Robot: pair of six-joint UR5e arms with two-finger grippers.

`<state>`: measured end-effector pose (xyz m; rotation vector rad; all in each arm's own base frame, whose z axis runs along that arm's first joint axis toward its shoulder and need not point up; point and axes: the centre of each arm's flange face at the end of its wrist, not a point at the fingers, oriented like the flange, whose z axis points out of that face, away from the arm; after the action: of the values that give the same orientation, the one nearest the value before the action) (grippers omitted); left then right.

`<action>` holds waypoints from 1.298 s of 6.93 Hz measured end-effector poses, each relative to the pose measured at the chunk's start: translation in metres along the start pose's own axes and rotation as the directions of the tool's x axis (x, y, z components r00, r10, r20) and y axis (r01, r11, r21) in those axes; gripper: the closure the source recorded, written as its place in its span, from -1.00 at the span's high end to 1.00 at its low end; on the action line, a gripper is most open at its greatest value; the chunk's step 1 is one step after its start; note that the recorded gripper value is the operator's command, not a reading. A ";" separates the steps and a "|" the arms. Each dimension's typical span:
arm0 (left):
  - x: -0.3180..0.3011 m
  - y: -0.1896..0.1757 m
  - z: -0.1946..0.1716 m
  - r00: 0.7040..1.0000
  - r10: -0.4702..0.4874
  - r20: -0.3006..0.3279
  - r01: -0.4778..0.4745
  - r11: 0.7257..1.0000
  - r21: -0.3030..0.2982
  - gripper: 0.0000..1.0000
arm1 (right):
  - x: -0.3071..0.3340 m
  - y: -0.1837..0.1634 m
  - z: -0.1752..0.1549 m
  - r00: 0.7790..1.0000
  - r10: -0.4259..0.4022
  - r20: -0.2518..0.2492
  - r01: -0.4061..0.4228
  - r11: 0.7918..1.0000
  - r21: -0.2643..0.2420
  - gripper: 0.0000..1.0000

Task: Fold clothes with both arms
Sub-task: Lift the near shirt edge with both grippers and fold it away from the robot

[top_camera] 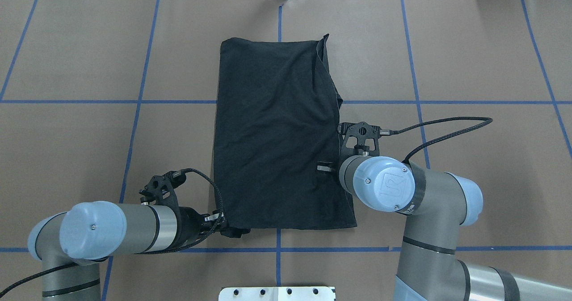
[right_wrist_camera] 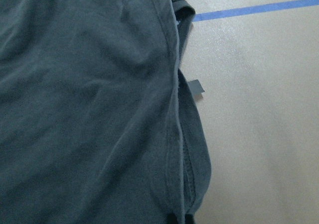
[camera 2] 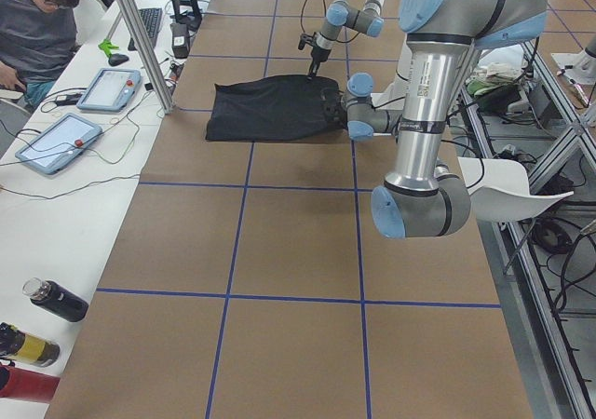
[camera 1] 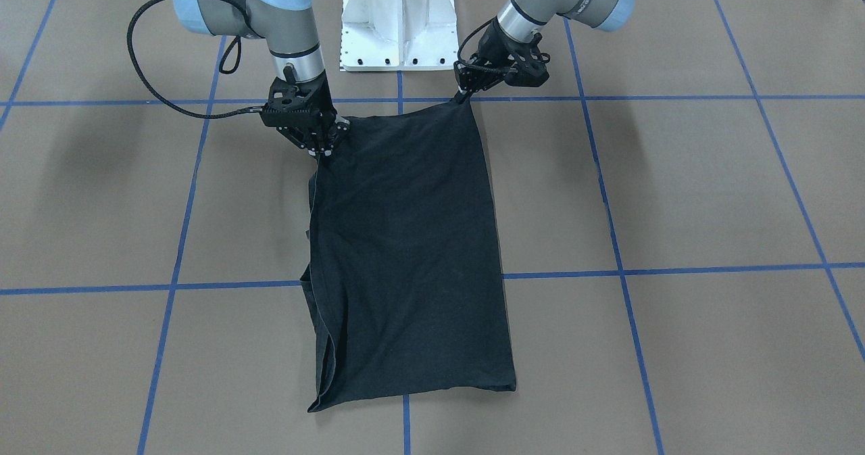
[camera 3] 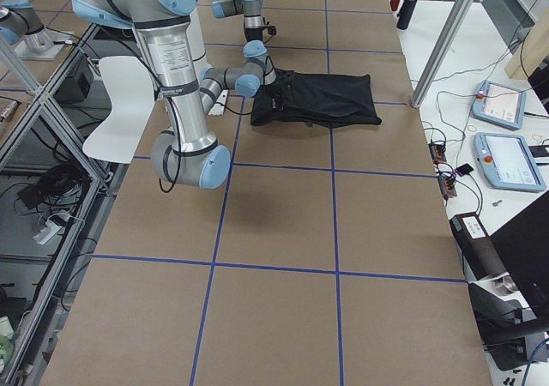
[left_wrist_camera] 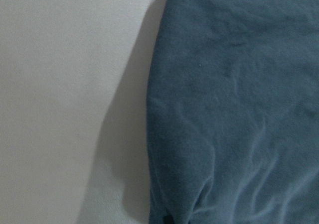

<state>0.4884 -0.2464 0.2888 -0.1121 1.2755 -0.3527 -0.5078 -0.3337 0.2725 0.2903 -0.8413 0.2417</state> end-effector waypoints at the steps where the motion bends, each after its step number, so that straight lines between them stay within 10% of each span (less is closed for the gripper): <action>1: 0.000 0.003 -0.017 1.000 0.002 -0.015 -0.002 1.000 -0.012 -1.00 | -0.001 0.002 -0.022 1.000 0.008 0.002 -0.008 1.000 -0.022 -1.00; 6: 0.016 0.023 -0.105 1.000 -0.001 -0.023 0.000 0.998 -0.063 -1.00 | -0.014 0.043 -0.110 0.998 0.057 0.031 -0.053 0.991 -0.122 -1.00; 9: 0.057 -0.039 -0.081 0.999 0.053 -0.013 -0.052 0.997 0.063 -1.00 | -0.020 0.016 -0.095 0.997 0.080 0.005 -0.079 0.994 -0.076 -1.00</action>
<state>0.4178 -0.2920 0.2232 -0.0229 1.2779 -0.3482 -0.4603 -0.2877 0.2001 0.1867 -0.8690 0.2824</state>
